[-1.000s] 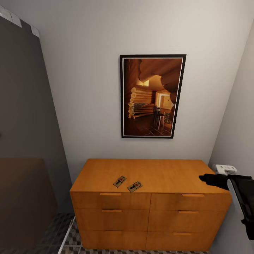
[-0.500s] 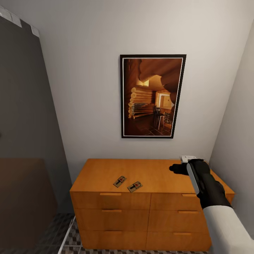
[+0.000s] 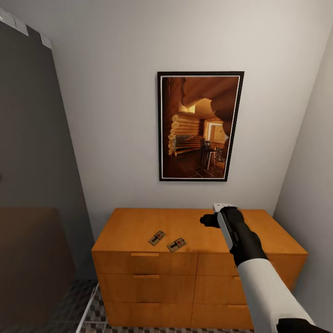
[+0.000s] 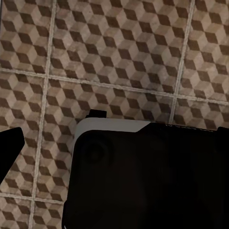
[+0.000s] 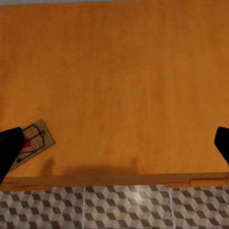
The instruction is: Take the four mousetraps from the cabinet in the bathroom and place them on the bathroom floor. Make sure all four end up on the same floor surface, and ensure that at least two of them are either under or directly next to the same bathroom sink.
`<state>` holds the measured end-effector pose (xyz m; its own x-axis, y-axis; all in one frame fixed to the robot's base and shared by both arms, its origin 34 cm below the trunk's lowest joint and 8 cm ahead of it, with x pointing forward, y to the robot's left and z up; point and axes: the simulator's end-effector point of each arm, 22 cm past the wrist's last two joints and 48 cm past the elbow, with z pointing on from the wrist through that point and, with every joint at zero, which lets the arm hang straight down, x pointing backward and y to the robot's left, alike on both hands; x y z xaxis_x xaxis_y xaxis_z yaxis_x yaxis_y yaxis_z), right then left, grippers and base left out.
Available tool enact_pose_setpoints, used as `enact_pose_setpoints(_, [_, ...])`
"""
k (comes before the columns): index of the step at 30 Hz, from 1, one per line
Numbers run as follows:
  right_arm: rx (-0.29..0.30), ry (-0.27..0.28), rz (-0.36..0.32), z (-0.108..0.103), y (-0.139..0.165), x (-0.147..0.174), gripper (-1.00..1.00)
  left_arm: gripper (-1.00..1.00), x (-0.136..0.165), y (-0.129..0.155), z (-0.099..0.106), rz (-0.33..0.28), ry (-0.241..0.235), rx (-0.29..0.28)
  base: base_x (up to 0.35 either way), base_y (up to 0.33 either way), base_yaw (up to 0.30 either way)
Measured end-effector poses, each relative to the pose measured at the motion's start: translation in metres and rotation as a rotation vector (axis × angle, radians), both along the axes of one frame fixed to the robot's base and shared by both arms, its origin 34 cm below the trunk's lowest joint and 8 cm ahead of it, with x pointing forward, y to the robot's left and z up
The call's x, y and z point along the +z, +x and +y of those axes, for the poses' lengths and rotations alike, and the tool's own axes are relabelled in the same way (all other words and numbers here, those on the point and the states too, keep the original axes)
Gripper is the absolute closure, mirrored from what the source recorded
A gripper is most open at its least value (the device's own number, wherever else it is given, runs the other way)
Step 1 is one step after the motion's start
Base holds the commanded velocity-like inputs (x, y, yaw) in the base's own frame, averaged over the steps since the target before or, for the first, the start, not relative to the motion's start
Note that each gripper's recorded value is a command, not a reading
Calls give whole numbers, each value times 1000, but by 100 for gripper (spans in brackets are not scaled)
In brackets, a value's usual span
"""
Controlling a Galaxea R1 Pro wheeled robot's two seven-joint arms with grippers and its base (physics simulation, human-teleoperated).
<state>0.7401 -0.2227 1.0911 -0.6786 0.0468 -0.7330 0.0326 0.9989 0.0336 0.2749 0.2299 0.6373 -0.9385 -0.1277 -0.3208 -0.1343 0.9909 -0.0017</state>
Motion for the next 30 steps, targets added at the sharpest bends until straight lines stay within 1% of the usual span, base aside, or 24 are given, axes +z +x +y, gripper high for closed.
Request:
enact_pose_setpoints(6, [55,-25,-2,27,1,-3,-100,-100,0,0,0,0,1,-1,0,0,0])
enact_pose_setpoints(8, [63,-29,-2,30,1,-3,-100,-100,0,0,0,0,1,-1,0,0,0])
enact_pose_setpoints(10, [82,-37,1,38,0,-3,-100,-100,0,0,0,0,1,-2,0,0,0])
enact_pose_setpoints(15, [105,-50,9,46,-1,-8,-100,-100,0,0,1,0,2,-3,0,0,0])
enact_pose_setpoints(21, [127,-71,48,52,-6,-26,-100,-100,0,1,0,-3,1,-3,0,0,0])
enact_pose_setpoints(26, [137,-78,77,55,-10,-40,-100,-100,2,7,-1,-21,-1,-6,0,0,0])
enact_pose_setpoints(30, [139,-79,85,56,-11,-44,-100,-100,6,20,-10,-48,-9,-18,0,0,0])
